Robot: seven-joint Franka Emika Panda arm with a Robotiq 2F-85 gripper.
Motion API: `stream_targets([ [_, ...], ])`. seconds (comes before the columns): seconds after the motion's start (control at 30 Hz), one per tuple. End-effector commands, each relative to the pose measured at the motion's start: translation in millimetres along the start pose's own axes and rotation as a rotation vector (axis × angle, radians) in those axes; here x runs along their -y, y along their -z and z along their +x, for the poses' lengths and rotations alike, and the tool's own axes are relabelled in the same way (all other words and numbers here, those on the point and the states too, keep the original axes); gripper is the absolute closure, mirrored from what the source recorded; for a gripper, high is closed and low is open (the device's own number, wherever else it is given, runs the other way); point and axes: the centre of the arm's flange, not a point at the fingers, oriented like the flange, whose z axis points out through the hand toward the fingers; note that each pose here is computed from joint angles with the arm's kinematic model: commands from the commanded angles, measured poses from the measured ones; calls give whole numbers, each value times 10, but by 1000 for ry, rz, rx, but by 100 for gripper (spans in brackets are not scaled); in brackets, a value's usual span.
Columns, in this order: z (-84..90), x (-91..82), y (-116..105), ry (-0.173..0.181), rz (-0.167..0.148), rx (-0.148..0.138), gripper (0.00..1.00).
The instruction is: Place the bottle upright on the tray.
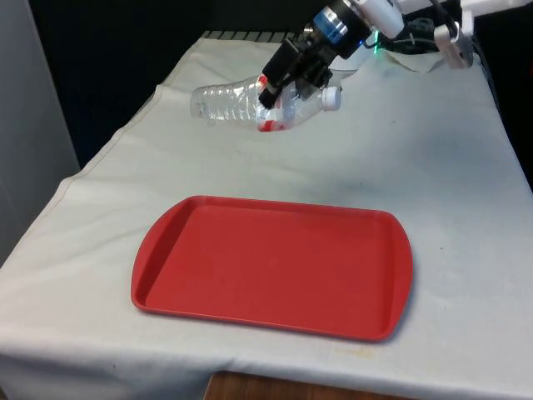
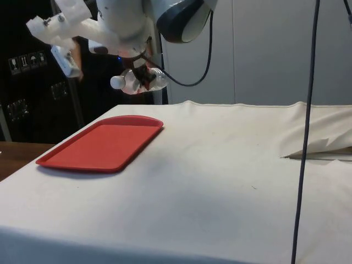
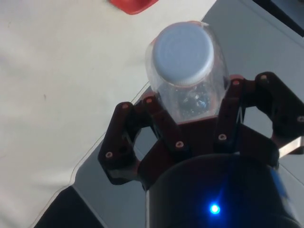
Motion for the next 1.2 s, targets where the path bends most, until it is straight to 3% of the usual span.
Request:
stream_targets([
  [0.0,-7,-34,8,-9,2,-12,84],
  [0.2,-14,-152,43,-39,-4,-22,84],
  [0.23,-13,-133,47,-35,-7,-11,84],
  [0.53,-29,-305,93,-85,-13,-39,84],
  [0.57,-33,-282,92,-79,-15,-27,84],
  [0.6,-35,-322,94,-91,-14,-41,84],
  [0.87,-54,-422,126,-133,-19,-64,84],
  [0.9,-57,-409,126,-127,-21,-51,84],
  [0.93,-56,-436,134,-143,-21,-73,84],
  [1.17,-66,-470,144,-185,-26,-106,84],
])
